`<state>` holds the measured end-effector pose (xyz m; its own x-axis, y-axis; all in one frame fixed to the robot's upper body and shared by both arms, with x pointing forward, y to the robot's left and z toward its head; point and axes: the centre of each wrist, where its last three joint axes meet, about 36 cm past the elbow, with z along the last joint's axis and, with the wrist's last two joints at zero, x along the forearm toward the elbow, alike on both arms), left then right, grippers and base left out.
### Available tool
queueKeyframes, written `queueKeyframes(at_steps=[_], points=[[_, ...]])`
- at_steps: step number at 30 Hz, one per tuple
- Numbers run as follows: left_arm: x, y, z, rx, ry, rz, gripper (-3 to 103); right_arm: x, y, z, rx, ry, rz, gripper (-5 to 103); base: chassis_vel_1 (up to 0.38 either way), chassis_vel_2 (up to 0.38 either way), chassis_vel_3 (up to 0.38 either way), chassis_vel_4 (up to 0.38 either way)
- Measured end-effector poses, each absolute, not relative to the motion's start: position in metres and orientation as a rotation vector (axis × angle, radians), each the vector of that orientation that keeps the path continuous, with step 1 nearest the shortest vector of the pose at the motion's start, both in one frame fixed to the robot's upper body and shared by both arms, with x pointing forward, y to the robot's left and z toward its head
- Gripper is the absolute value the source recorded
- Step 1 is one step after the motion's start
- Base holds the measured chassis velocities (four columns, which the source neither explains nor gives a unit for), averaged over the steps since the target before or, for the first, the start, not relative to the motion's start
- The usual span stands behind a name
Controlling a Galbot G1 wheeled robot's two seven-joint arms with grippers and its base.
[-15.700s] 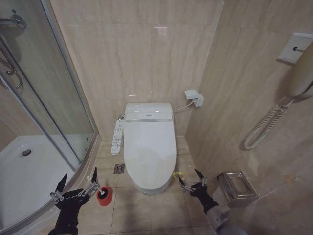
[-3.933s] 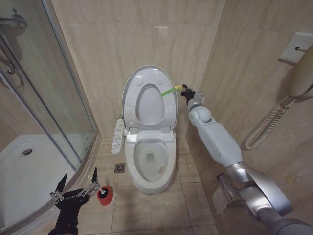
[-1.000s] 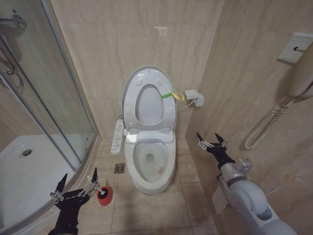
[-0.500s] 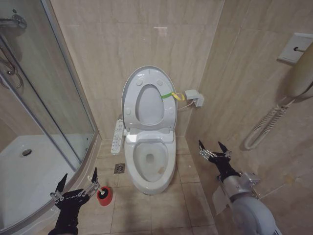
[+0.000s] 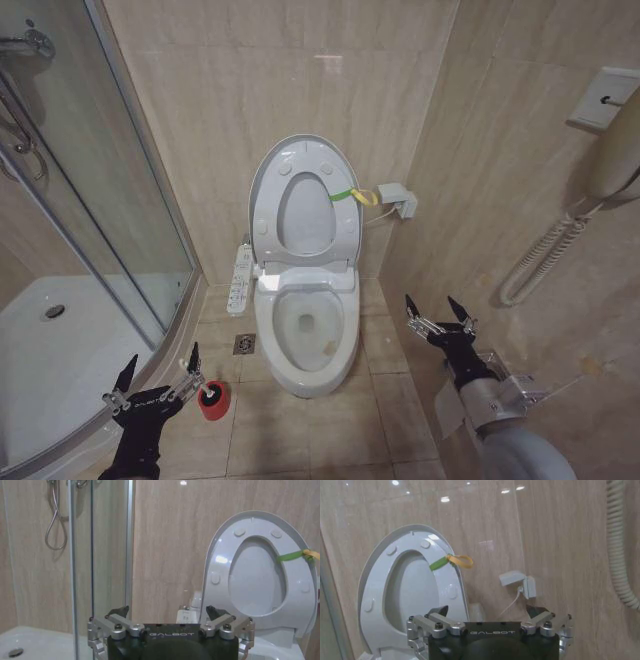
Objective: Open the toilet lid, clean the toilet bowl with a toilet brush, close the toilet lid, and flush.
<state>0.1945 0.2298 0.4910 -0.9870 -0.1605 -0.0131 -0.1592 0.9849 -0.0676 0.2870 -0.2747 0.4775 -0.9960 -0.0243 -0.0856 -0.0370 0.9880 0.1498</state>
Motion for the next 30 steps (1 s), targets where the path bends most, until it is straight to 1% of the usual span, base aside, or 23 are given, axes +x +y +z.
queueKeyframes(at_steps=[30], points=[[0.194, 0.230, 0.491, -0.251, 3.111, -0.104, 100, 0.270, -0.263, 0.490, -0.106, 3.037, 0.242, 100, 0.000, 0.000, 0.000, 0.000]])
